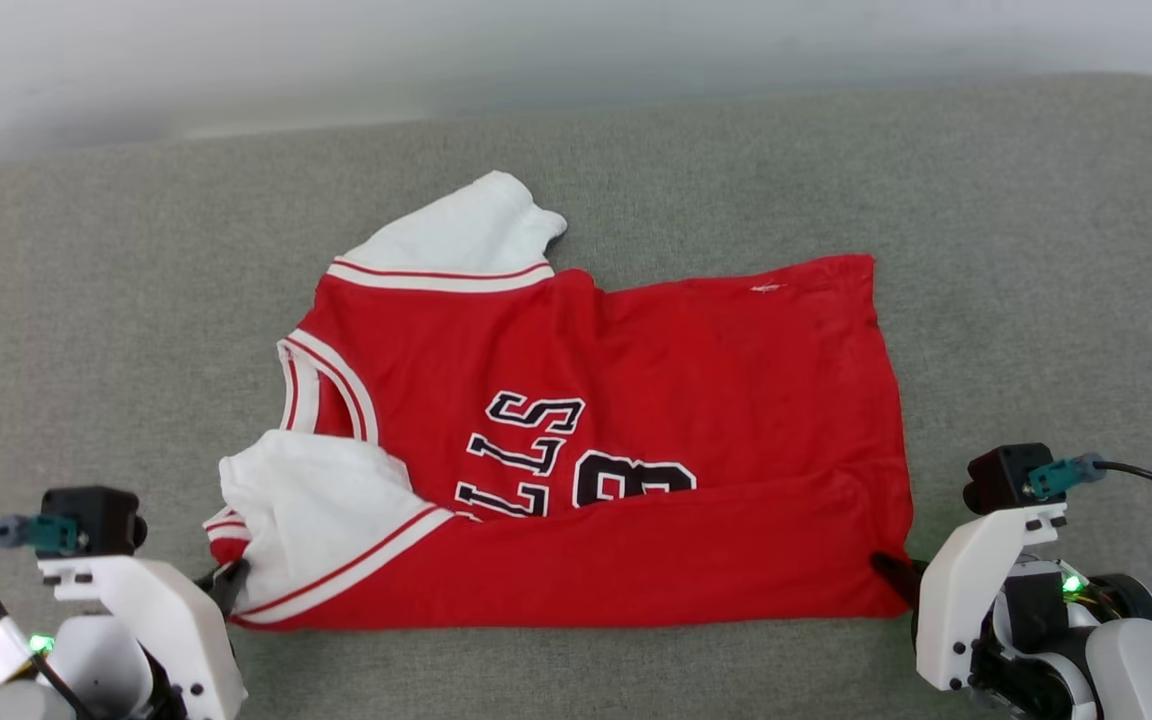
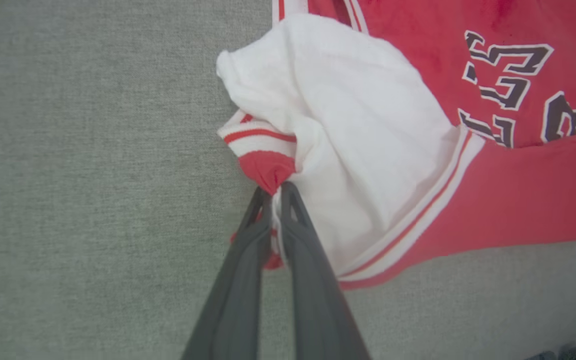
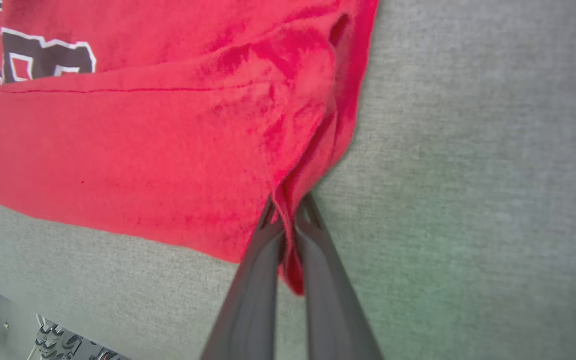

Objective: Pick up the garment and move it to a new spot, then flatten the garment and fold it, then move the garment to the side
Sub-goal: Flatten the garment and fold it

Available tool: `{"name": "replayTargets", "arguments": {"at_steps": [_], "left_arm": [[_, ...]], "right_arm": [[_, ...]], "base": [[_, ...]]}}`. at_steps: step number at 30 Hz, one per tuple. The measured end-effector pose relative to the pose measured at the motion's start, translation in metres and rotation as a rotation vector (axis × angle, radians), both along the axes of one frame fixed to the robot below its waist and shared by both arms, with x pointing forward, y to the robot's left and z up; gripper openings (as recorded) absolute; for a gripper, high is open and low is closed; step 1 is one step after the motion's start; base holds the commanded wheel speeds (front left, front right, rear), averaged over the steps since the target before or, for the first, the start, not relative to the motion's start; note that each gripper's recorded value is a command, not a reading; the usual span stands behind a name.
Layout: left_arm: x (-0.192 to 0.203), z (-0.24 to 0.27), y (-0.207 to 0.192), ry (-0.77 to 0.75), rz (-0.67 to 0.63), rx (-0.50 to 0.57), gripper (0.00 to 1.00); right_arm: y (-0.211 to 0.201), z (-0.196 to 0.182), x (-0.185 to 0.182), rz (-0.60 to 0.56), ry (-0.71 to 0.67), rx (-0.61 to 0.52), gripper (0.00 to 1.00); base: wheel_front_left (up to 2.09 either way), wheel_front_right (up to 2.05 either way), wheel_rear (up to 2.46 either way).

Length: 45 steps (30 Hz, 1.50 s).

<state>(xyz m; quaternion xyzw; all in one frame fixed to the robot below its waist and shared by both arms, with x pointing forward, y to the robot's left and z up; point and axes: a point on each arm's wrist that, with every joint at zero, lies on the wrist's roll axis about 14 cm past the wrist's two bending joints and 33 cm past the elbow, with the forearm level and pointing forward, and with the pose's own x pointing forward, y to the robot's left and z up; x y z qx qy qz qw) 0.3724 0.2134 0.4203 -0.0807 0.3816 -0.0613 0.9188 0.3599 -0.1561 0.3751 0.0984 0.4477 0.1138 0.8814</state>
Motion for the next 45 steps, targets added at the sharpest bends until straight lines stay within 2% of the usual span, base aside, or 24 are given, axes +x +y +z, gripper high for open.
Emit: {"name": "replayTargets", "arguments": {"at_steps": [5, 13, 19, 20, 21, 22, 23, 24, 27, 29, 36, 41, 45], "left_arm": [[-0.016, 0.006, 0.001, -0.023, 0.032, -0.006, 0.00], [-0.055, 0.010, 0.005, -0.023, 0.084, -0.025, 0.00], [-0.076, -0.003, 0.002, 0.033, 0.116, -0.079, 0.00], [-0.079, -0.006, 0.001, 0.042, 0.119, -0.087, 0.00], [-0.081, -0.010, -0.001, 0.050, 0.121, -0.098, 0.00], [-0.082, -0.013, -0.003, 0.055, 0.127, -0.112, 0.11], [-0.084, -0.018, -0.004, 0.063, 0.131, -0.120, 0.86], [-0.086, -0.021, -0.005, 0.068, 0.132, -0.123, 1.00], [-0.082, -0.023, -0.008, 0.044, 0.153, -0.140, 1.00], [-0.078, -0.021, -0.009, 0.010, 0.148, -0.131, 1.00], [-0.031, 0.035, -0.012, -0.296, 0.110, -0.074, 1.00], [0.006, 0.088, -0.024, -0.532, 0.074, -0.047, 1.00], [0.035, 0.118, -0.039, -0.645, 0.048, -0.057, 1.00]], "right_arm": [[-0.001, 0.020, -0.001, 0.013, -0.065, -0.012, 0.00], [-0.004, 0.033, -0.027, 0.018, -0.087, -0.018, 0.00], [-0.005, 0.022, -0.046, -0.005, -0.039, -0.003, 0.00], [-0.005, 0.019, -0.050, -0.009, -0.027, 0.000, 0.02], [-0.004, 0.015, -0.054, -0.013, -0.013, 0.005, 0.35], [-0.004, 0.011, -0.059, -0.021, 0.000, 0.014, 0.96], [-0.003, 0.007, -0.063, -0.024, 0.016, 0.022, 1.00], [-0.003, 0.005, -0.066, -0.032, 0.014, 0.025, 1.00], [-0.002, 0.007, -0.067, -0.046, -0.031, 0.033, 1.00], [-0.004, 0.018, -0.060, -0.063, -0.118, 0.030, 1.00], [-0.027, 0.080, -0.027, -0.182, -0.534, -0.005, 1.00], [-0.036, 0.119, -0.013, -0.228, -0.731, -0.035, 1.00], [-0.037, 0.151, 0.001, -0.233, -0.863, -0.049, 1.00]], "base": [[0.00, 0.00, 0.00], [0.00, 0.00, 0.00], [0.00, 0.00, 0.00], [0.00, 0.00, 0.00], [0.00, 0.00, 0.00], [0.00, 0.00, 0.00], [0.00, 0.00, 0.00], [0.00, 0.00, 0.00], [0.00, 0.00, 0.00], [0.00, 0.00, 0.00], [0.00, 0.00, 0.00], [0.00, 0.00, 0.00], [0.00, 0.00, 0.00]]}}
